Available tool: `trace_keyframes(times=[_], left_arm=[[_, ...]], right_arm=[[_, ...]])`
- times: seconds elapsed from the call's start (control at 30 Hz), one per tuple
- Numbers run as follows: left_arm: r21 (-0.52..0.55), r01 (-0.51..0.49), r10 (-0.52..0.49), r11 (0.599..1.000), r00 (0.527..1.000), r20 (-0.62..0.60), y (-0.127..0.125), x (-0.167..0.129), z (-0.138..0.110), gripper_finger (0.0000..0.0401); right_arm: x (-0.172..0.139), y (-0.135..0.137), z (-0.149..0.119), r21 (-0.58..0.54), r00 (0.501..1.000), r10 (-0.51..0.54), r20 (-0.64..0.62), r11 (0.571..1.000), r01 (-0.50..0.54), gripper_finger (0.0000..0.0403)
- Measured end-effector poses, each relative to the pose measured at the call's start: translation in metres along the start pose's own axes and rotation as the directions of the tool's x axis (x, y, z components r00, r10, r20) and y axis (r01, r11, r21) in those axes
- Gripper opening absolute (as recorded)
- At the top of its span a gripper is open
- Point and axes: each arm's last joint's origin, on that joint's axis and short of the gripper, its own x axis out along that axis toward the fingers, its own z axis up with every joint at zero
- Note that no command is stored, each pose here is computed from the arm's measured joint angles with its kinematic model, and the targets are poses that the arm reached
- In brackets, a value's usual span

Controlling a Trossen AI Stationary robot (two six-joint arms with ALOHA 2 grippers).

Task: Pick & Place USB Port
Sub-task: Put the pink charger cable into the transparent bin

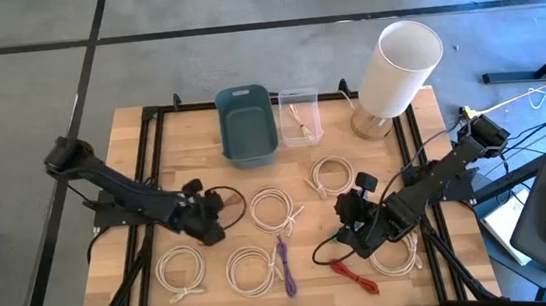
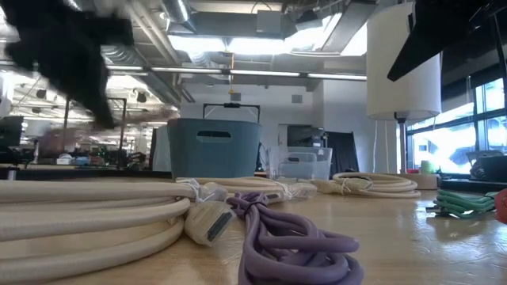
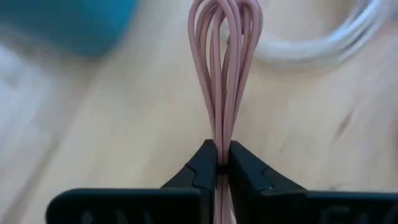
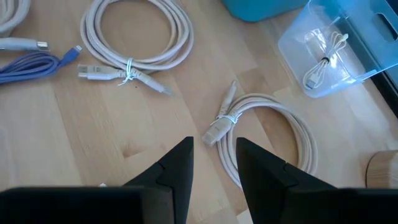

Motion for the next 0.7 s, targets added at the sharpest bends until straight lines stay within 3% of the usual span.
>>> trace_keyframes(times=[0.1,0.27,0.4,0.53,0.7], left_arm=[[0.025,0.023,-0.028,0.999,0.974,0.223,-0.002,-0.025,0.008,0.0016],[0.167,0.006,-0.087,0.986,0.874,0.479,-0.016,-0.045,0.029,0.0016],[0.316,0.016,-0.198,0.949,0.808,0.555,-0.019,-0.044,0.053,0.0016],[0.466,0.118,-0.402,0.877,0.710,0.578,-0.012,-0.036,0.080,0.0015],[0.507,0.188,-0.502,0.841,0.620,0.602,0.009,-0.016,0.107,0.0014]], right_arm=[[0.000,0.000,0.001,0.002,0.999,-0.019,0.028,1.000,0.019,0.0123],[-0.001,0.003,0.008,-0.018,0.987,-0.053,0.150,0.998,0.056,0.0123],[-0.002,0.010,0.017,-0.081,0.969,-0.030,0.246,0.995,0.051,0.0123],[-0.004,0.017,0.026,-0.160,0.950,0.020,0.312,0.987,0.032,0.0123],[-0.008,0.023,0.039,-0.200,0.907,0.017,0.421,0.977,0.075,0.0123]])
